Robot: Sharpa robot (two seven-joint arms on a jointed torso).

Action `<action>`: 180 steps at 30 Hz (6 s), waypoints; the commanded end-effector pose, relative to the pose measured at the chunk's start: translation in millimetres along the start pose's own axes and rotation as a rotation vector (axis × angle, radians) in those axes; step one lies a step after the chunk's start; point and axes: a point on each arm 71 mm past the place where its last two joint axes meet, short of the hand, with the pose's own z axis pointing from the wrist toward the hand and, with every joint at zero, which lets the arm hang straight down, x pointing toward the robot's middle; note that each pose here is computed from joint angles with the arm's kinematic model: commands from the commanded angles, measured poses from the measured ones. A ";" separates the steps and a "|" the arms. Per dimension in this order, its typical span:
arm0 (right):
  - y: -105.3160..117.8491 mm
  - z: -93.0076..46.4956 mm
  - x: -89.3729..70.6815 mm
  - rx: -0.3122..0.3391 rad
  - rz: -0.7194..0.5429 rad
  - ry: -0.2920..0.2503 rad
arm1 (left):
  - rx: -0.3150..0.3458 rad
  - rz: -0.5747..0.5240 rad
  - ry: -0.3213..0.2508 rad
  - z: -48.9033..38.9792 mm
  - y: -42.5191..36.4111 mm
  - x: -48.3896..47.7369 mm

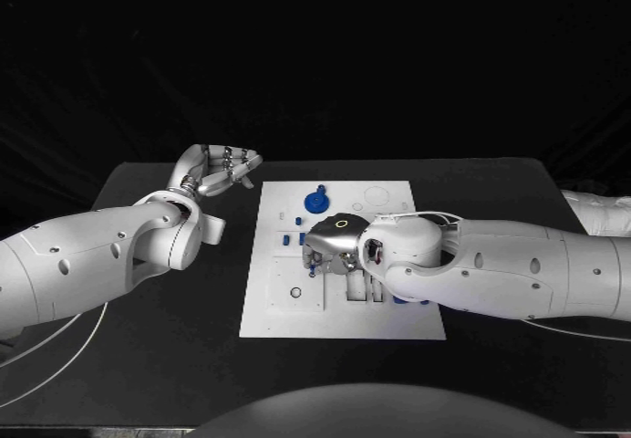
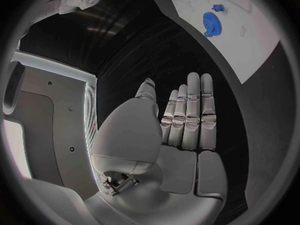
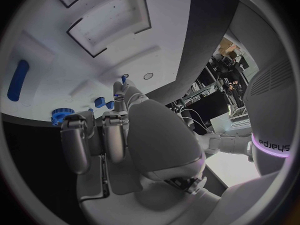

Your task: Assemble the parts on the task board

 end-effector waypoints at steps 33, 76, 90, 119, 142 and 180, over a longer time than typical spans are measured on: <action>2.5 2.5 7.6 -0.001 0.007 0.075 | 0.009 -0.001 0.010 0.3 -1.6 2.5; -42.6 -57.3 -62.0 0.100 0.206 -0.310 | 0.009 0.001 0.011 3.5 -0.8 3.9; -87.3 -78.6 -54.7 0.304 0.127 -0.074 | 0.009 0.001 0.016 6.2 -0.1 8.1; -96.4 -63.0 -19.0 0.380 0.111 0.112 | 0.005 0.013 -0.006 4.1 2.2 -0.2; -92.2 -51.3 -17.2 0.382 0.099 0.139 | 0.008 0.009 0.001 4.1 1.5 1.5; -83.1 -66.7 -45.5 0.293 0.085 -0.120 | 0.008 0.011 -0.004 4.0 1.3 1.1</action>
